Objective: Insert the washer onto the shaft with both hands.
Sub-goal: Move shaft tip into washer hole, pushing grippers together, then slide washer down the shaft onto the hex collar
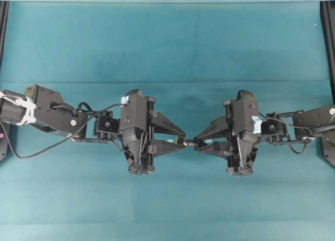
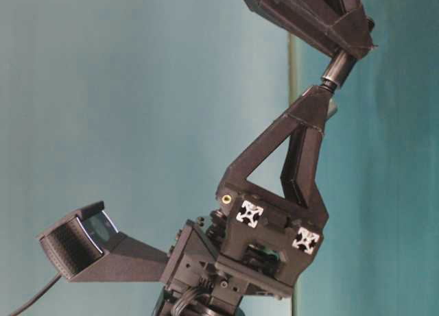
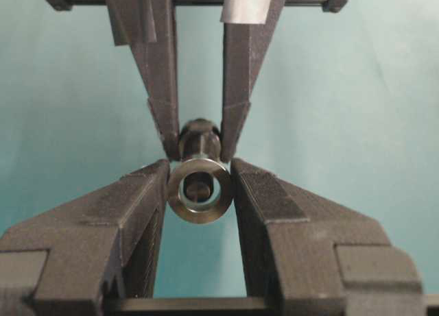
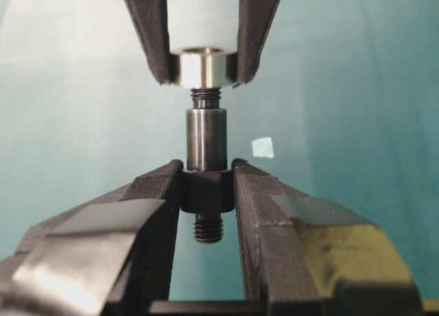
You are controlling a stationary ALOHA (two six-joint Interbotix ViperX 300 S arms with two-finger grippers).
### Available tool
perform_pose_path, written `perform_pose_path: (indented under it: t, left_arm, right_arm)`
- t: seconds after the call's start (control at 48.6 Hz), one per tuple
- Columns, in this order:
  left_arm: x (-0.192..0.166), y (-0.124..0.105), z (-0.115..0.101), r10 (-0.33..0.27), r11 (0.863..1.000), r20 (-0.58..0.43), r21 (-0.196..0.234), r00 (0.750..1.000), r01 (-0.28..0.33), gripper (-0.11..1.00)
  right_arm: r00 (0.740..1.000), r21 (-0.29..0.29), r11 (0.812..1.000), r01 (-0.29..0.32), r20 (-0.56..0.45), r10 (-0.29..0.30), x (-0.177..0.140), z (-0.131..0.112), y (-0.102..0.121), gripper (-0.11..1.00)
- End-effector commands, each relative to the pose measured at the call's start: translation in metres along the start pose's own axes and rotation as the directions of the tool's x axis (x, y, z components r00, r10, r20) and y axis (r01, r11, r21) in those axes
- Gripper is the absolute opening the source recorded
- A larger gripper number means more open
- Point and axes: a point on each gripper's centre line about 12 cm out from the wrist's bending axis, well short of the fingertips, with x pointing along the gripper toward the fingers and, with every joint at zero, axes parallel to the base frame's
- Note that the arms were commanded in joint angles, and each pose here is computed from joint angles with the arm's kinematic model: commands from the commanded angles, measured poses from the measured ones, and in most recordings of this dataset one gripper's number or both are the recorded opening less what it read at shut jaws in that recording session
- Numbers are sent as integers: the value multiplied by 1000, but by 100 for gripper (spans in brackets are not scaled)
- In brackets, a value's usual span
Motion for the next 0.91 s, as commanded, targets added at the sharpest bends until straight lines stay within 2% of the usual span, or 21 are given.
perform_pose_path:
  t: [0.0,0.886]
  left_arm:
    - [2,-3,9,-7,1000,30,0,1000,7,36]
    - [9,-2,5,-5,1000,20,-2,1000,5,36]
  right_arm:
    - [999,9,1000,-8,39,7,2,11,2,0]
    - [996,22,1000,-2,85,0,5,16,0,0]
